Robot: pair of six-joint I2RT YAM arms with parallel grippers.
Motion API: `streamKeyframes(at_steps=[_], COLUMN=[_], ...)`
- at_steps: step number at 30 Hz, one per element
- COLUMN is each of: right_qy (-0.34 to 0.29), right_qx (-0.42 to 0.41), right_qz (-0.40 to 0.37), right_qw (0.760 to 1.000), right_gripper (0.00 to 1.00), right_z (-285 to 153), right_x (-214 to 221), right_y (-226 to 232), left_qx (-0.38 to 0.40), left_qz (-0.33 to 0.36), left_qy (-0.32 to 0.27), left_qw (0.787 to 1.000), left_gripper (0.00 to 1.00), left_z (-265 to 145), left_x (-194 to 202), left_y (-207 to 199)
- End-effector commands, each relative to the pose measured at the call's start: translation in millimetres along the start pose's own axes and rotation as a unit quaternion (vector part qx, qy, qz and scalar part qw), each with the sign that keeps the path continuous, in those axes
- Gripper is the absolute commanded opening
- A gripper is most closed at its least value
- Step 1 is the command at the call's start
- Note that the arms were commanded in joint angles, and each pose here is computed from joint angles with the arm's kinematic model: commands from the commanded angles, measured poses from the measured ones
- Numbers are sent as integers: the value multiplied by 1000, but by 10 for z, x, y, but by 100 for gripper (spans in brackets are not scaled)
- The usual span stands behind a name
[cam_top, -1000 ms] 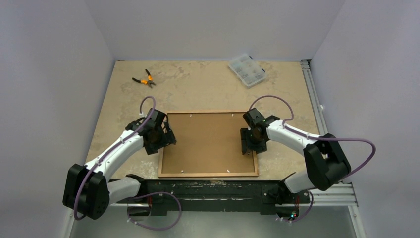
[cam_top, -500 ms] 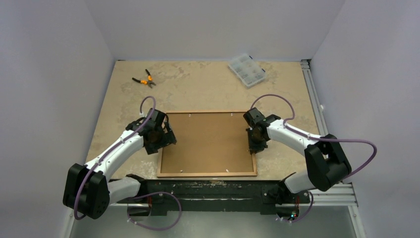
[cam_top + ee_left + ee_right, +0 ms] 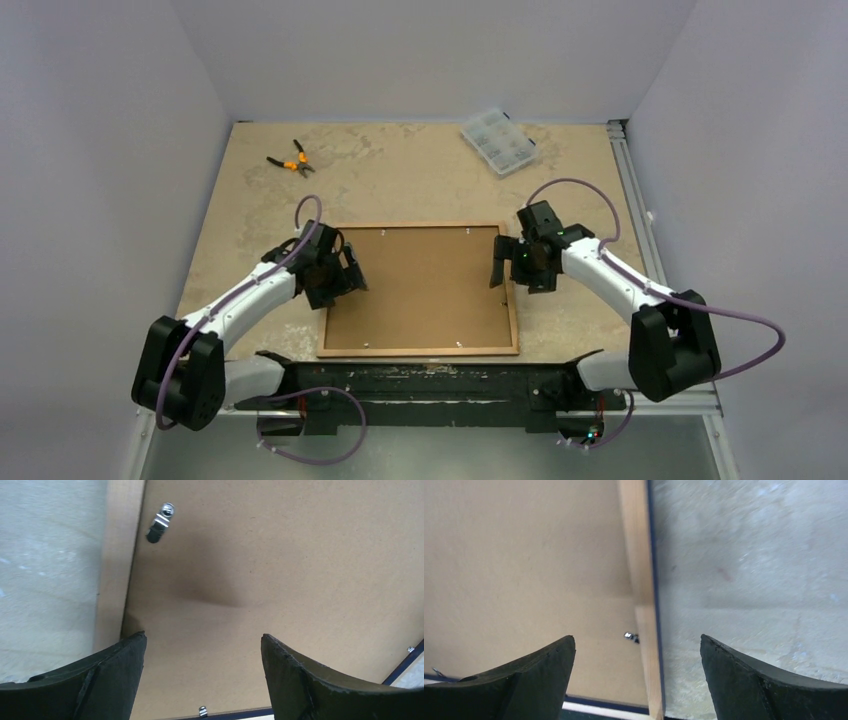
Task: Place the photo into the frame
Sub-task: Install the photo frame at the center of the board, then adjust the photo frame at the center of the board.
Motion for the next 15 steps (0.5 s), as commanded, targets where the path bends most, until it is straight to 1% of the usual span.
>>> streamKeyframes(at_steps=[1, 9, 11, 15], right_qy=[-2, -2, -3, -3], right_qx=[-39, -48, -49, -49], right_qz=[24, 42, 40, 37], right_qw=[999, 998, 998, 998], right_gripper=[93, 93, 93, 93], right_z=[3, 32, 19, 11], right_x=[-182, -280, -291, -280], right_y=[-33, -60, -58, -70], left_qx=[56, 84, 93, 62], left_qz=[4, 41, 46, 57], left_qy=[5, 17, -1, -49], left_qw=[998, 995, 995, 995], left_gripper=[81, 81, 81, 84], left_z=[102, 155, 79, -169], left_x=[14, 50, -8, -139], left_y=[-231, -633, -662, -496])
Point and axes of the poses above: each gripper's point midway between its finger pads, its own z axis out along the fingers, its own y axis along the line the jaws close on, x = y × z, the point moved 4 cm from there along -z, back along the fingers, and after that the axes turned 9 degrees about z, right-handed, at the moved point
